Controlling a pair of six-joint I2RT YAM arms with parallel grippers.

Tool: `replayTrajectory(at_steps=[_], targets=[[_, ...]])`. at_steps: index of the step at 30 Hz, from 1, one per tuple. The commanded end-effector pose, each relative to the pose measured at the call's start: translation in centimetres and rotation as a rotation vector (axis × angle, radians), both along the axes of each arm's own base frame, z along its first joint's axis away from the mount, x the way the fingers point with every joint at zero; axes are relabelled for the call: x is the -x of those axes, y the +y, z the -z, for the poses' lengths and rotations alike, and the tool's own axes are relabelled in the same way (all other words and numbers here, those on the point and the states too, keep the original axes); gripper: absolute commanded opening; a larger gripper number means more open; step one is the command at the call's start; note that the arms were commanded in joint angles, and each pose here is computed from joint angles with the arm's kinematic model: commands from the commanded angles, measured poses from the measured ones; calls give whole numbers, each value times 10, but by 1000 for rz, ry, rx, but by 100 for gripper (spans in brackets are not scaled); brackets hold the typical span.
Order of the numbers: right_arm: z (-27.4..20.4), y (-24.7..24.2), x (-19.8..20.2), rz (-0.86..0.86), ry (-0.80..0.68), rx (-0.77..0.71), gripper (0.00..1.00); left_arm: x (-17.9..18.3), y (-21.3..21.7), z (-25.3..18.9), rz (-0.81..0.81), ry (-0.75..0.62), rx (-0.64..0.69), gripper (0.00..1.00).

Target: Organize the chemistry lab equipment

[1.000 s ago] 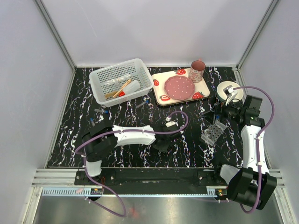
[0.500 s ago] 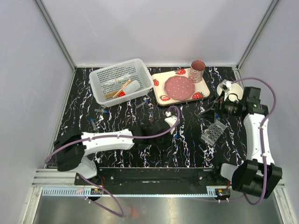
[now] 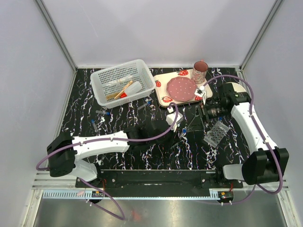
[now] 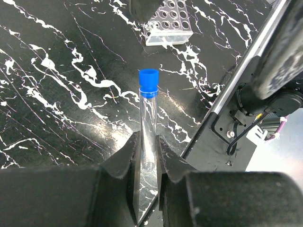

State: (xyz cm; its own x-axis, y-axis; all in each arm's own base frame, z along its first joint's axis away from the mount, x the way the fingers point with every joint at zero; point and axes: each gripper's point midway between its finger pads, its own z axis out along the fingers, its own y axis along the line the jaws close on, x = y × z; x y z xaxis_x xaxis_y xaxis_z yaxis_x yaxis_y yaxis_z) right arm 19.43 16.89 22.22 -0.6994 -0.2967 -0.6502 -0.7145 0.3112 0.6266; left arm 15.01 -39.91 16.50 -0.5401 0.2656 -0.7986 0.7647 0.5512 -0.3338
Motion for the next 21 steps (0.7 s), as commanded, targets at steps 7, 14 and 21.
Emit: replayTrajectory(at_steps=[7,14,21], targets=[[10,14,4,-13,107,81,83,-8,-15,-56,16,-83,134,12],[10,19,4,-22,139,81,61,-11,-15,-61,12,-93,147,12],[15,22,7,-35,163,89,55,-16,-15,-74,-1,-113,171,13]])
